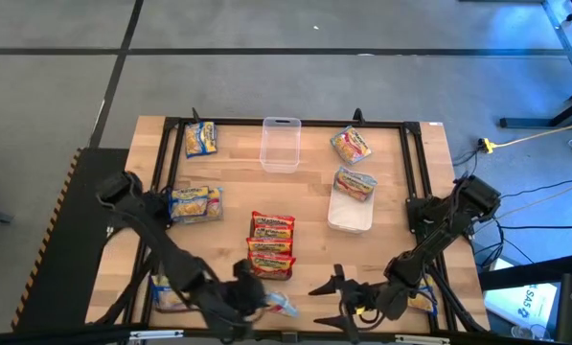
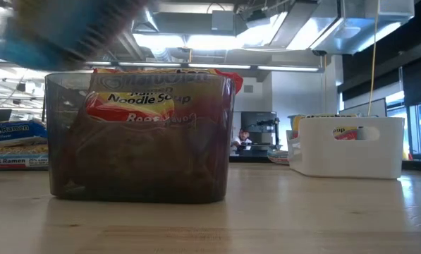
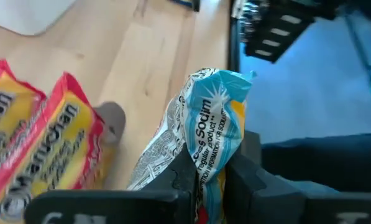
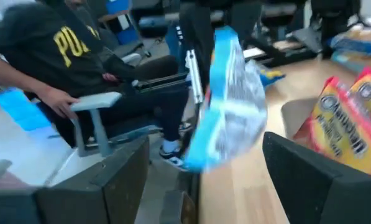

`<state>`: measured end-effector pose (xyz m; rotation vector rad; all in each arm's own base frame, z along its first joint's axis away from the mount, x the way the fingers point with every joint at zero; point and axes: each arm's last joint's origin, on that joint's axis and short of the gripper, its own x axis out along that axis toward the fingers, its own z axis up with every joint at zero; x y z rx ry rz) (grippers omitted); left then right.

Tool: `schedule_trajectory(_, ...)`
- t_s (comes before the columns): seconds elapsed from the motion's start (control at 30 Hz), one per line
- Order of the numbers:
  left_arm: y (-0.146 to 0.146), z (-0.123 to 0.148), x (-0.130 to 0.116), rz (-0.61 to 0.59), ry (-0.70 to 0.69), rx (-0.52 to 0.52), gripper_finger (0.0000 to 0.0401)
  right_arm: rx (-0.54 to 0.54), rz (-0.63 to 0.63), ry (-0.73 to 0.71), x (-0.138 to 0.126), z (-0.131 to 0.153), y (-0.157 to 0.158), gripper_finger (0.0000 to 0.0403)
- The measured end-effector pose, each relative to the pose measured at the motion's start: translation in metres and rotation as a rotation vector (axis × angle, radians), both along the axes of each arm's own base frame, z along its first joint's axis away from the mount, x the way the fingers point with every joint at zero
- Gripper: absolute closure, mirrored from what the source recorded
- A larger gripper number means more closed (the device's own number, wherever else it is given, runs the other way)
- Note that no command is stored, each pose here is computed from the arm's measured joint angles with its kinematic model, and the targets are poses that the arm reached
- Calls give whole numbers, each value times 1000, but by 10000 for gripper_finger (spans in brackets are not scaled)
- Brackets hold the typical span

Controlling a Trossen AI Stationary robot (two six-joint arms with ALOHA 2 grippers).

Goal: Sort Maruchan noodles
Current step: Put the light blue noodle pack into the white bin

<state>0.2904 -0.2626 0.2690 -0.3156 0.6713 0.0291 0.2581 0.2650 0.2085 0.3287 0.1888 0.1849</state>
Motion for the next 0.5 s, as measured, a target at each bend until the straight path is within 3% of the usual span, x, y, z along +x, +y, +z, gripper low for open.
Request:
schedule_trajectory(0.13,-4,-2,24,79,43,69,361,-50,-31,-3,5,9,3,116)
schedule_trajectory(0.3,-6,2,45,138,34,66,361,-110,-102,48,6,8,2,116)
schedule_trajectory(0.5,-2,4,55,157,18,67,360,-90,-155,101,15,-1,-7,116)
